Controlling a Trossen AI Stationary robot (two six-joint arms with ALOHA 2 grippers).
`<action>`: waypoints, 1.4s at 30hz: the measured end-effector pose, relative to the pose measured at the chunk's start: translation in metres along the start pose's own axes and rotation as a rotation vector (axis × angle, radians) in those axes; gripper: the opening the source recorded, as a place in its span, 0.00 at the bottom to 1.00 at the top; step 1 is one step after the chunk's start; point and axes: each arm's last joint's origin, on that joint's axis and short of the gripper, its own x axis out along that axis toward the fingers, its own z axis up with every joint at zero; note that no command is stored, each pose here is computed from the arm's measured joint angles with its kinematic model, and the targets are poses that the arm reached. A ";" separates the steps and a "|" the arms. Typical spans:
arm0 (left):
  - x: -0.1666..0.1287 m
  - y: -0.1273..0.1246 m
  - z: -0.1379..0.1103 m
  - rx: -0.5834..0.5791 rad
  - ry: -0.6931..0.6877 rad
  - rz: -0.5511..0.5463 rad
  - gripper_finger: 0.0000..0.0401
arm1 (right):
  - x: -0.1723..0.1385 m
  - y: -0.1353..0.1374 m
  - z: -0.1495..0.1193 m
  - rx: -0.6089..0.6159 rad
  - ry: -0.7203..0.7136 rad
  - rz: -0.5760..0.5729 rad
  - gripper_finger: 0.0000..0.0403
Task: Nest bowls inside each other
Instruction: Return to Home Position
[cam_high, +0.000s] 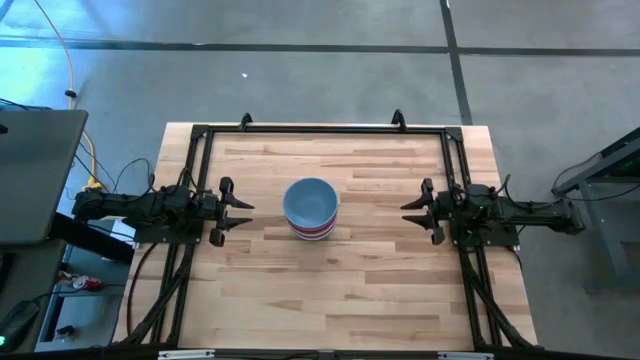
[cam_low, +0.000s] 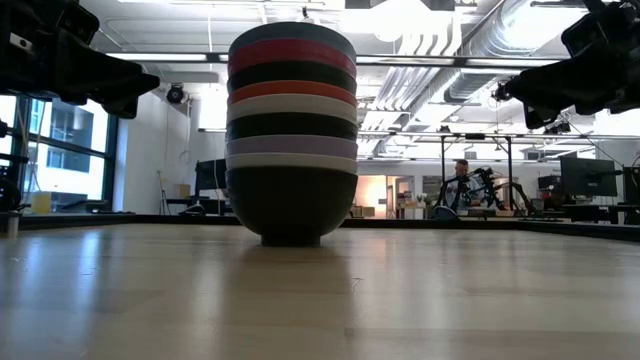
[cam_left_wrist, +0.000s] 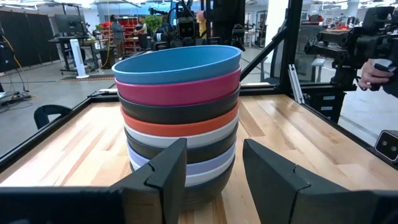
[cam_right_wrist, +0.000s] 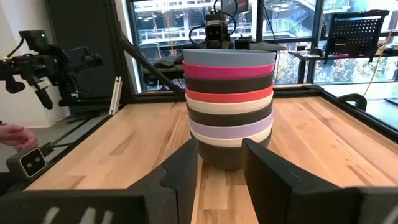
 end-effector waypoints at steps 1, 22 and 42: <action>0.000 0.000 0.000 0.000 0.000 0.000 0.37 | 0.000 0.000 0.000 0.000 0.000 0.001 0.29; 0.000 0.000 0.000 0.000 0.000 0.001 0.37 | 0.000 0.001 0.001 -0.001 -0.004 0.040 0.29; 0.000 0.000 0.000 0.000 0.000 0.000 0.37 | 0.000 0.001 0.001 -0.001 -0.004 0.035 0.29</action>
